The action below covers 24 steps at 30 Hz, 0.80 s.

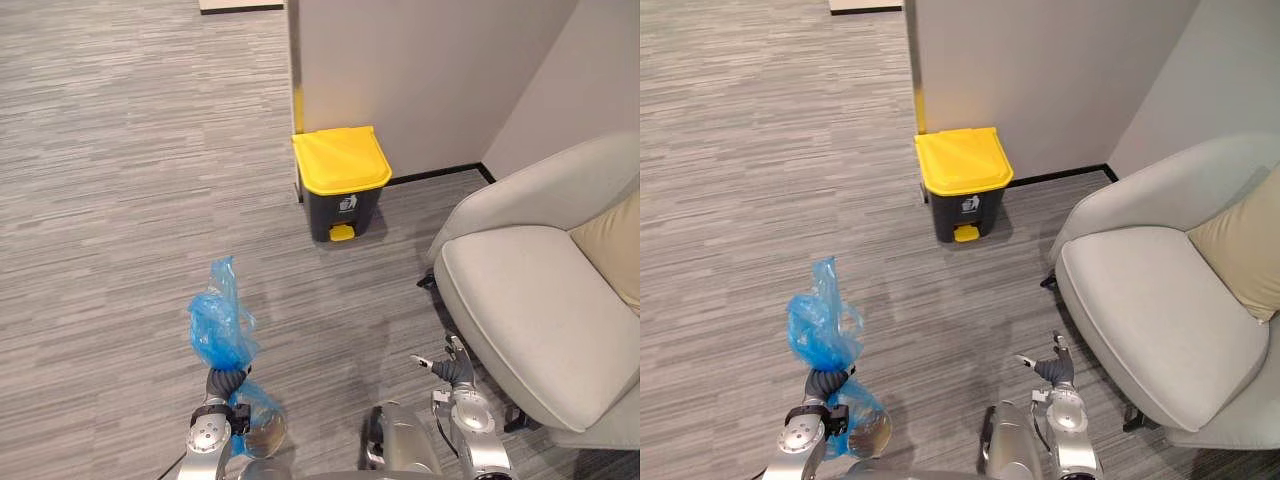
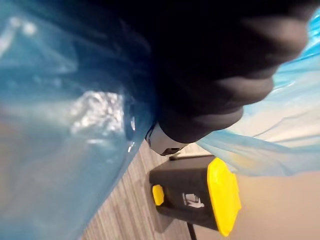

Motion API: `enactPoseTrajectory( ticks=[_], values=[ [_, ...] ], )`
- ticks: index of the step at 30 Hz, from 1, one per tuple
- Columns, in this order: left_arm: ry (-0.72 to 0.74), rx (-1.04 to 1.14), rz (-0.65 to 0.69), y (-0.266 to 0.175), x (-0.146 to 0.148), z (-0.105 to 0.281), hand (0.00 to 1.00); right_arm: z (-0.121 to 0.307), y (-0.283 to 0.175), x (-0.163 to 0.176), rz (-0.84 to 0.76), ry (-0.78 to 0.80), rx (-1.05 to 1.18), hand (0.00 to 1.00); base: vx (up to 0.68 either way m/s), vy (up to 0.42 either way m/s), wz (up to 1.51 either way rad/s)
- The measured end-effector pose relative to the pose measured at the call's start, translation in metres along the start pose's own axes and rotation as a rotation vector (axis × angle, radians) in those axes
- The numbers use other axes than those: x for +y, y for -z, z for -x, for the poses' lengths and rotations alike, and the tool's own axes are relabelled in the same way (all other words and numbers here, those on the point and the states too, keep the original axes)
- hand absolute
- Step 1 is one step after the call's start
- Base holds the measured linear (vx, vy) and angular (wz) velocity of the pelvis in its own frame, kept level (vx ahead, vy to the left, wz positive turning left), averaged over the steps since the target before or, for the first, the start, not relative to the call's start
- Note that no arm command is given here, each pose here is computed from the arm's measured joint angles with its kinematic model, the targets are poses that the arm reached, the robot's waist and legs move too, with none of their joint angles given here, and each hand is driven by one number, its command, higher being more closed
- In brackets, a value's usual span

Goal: Gather rubbish on tea table into small bin, then transfer packed bag to large trash can.

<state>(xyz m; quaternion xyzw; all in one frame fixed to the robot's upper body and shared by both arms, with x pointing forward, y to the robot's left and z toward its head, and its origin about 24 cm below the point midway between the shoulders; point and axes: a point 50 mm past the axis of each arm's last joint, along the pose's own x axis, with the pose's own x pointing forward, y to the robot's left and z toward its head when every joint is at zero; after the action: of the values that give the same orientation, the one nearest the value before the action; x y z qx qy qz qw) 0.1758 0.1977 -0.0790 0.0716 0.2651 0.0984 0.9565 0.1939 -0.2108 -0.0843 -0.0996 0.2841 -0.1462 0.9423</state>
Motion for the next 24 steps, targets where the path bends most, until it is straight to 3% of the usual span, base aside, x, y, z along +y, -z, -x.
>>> enactPoseTrajectory(
  ticks=[8, 15, 24],
  values=[
    [0.032, -0.066, 0.086, -0.017, -0.022, 0.001, 1.0, 0.009, -0.003, -0.012, -0.025, 0.042, -0.048, 0.0, 0.33, -0.077, 0.16],
    [0.007, -0.053, 0.118, -0.014, -0.019, 0.004, 1.0, 0.007, -0.005, -0.017, -0.054, 0.066, -0.042, 0.0, 0.28, 0.194, -0.09],
    [-0.018, 0.007, 0.047, 0.005, 0.001, 0.008, 1.0, 0.0, -0.003, -0.002, -0.064, 0.03, -0.002, 0.0, 0.27, 0.112, -0.05]
  ],
)
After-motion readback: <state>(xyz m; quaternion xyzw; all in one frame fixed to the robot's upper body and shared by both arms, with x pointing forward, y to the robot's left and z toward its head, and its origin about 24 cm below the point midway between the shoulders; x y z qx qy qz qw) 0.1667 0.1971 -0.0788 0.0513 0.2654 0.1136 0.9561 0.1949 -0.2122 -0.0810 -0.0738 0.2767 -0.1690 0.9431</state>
